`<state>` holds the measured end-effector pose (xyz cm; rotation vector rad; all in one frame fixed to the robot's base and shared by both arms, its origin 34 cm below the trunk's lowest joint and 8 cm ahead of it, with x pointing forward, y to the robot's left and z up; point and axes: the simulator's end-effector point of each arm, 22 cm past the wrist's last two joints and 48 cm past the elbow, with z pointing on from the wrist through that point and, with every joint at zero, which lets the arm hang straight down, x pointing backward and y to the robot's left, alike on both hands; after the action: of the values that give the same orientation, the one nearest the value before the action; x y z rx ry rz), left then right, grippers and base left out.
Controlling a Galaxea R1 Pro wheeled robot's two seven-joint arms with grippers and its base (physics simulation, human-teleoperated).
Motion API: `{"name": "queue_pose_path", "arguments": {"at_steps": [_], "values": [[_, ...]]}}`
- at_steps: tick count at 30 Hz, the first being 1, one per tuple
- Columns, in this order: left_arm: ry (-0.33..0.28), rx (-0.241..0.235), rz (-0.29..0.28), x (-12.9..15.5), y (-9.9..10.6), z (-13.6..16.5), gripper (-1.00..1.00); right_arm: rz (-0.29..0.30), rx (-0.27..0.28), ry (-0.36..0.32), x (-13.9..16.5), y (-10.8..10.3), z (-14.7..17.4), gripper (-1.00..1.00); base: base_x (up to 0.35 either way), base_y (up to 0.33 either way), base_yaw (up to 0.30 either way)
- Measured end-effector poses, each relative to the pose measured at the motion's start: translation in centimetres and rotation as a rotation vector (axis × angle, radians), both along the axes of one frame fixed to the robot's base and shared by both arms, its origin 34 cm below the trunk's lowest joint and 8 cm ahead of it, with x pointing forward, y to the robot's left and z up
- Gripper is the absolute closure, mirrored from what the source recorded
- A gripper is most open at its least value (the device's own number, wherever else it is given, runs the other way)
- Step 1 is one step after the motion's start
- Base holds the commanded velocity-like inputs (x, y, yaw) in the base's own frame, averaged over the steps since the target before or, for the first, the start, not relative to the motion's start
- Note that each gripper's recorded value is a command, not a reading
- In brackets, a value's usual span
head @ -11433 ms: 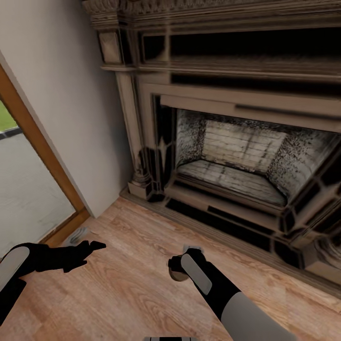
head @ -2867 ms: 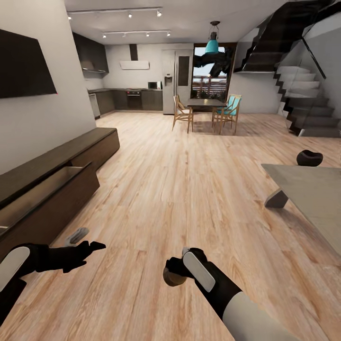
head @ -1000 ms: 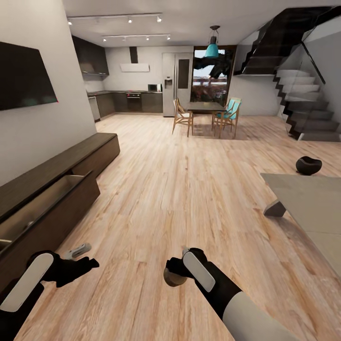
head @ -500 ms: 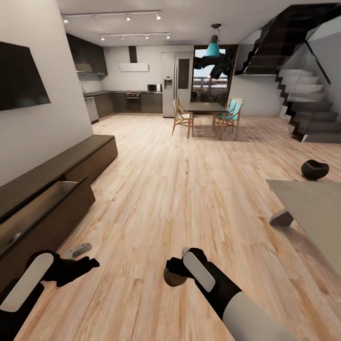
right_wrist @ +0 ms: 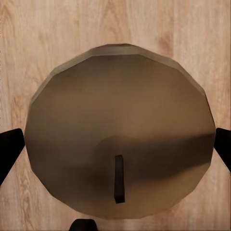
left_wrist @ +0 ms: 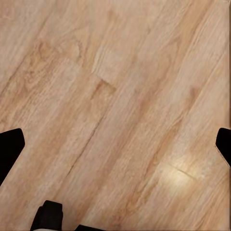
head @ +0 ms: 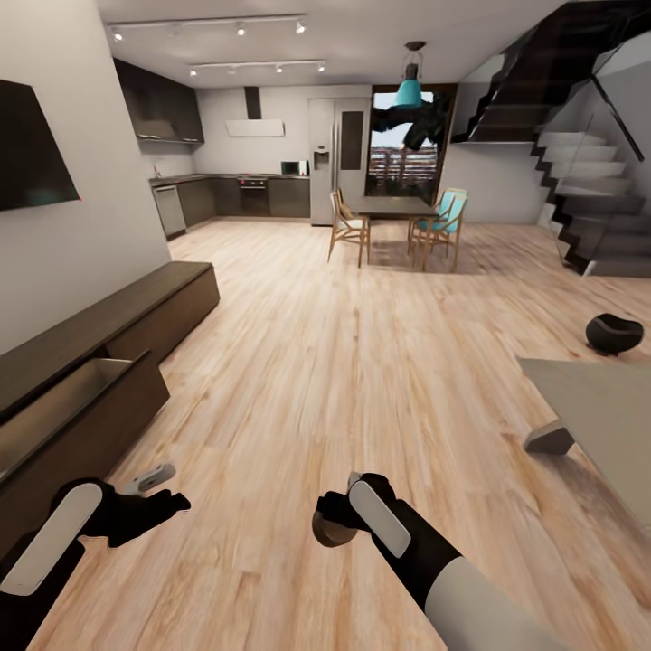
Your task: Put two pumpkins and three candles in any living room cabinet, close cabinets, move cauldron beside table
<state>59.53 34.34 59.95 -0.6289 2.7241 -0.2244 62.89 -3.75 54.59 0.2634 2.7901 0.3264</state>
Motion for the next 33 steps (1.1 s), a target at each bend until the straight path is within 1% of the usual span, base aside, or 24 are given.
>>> {"name": "queue_pose_path", "arguments": {"at_steps": [18, 23, 33], "values": [[0.000, 0.000, 0.000, 0.00, -0.01, -0.01, -1.00, -0.001, 0.001, -0.001, 0.04, -0.02, 0.04, 1.00, 0.336, -0.071, 0.004], [0.001, -0.005, -0.002, 0.00, -0.36, -0.07, -1.00, -0.001, 0.001, -0.001, 0.04, -0.02, 0.04, 1.00, 0.336, -0.068, 0.000], [0.001, -0.006, -0.004, -0.02, -0.44, -0.10, -1.00, 0.000, 0.001, 0.000, 0.02, -0.01, 0.03, 1.00, 0.336, -0.012, 0.000]]}}
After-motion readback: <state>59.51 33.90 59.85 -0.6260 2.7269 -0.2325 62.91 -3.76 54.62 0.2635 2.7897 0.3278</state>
